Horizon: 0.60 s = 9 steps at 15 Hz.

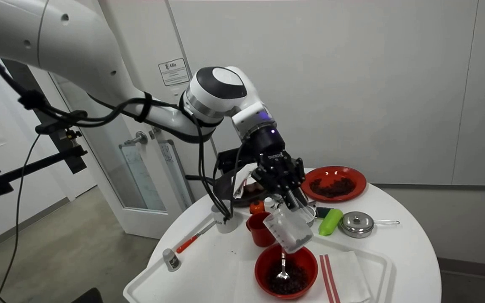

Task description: Put the object from the cup to the red bowl

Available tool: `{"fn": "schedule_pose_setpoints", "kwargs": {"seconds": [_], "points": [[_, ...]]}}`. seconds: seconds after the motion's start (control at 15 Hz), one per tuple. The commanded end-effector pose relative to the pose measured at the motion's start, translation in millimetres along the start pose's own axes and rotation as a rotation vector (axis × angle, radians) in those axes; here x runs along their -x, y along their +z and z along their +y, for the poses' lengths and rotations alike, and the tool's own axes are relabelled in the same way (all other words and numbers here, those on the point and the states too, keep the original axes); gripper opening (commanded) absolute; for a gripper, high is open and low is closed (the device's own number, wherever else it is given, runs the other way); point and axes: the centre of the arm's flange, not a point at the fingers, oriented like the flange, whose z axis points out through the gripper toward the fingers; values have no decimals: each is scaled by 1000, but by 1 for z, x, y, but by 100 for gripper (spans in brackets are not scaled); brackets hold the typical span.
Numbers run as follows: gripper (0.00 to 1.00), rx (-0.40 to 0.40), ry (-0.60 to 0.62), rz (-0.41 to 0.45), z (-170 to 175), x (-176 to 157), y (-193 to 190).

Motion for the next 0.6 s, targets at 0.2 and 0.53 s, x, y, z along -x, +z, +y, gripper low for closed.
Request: {"fn": "schedule_pose_setpoints", "kwargs": {"seconds": [0.2,0.53], "points": [[11,88,49,191,-2,19,-11],[11,129,45,333,-4,49,-12]]}}
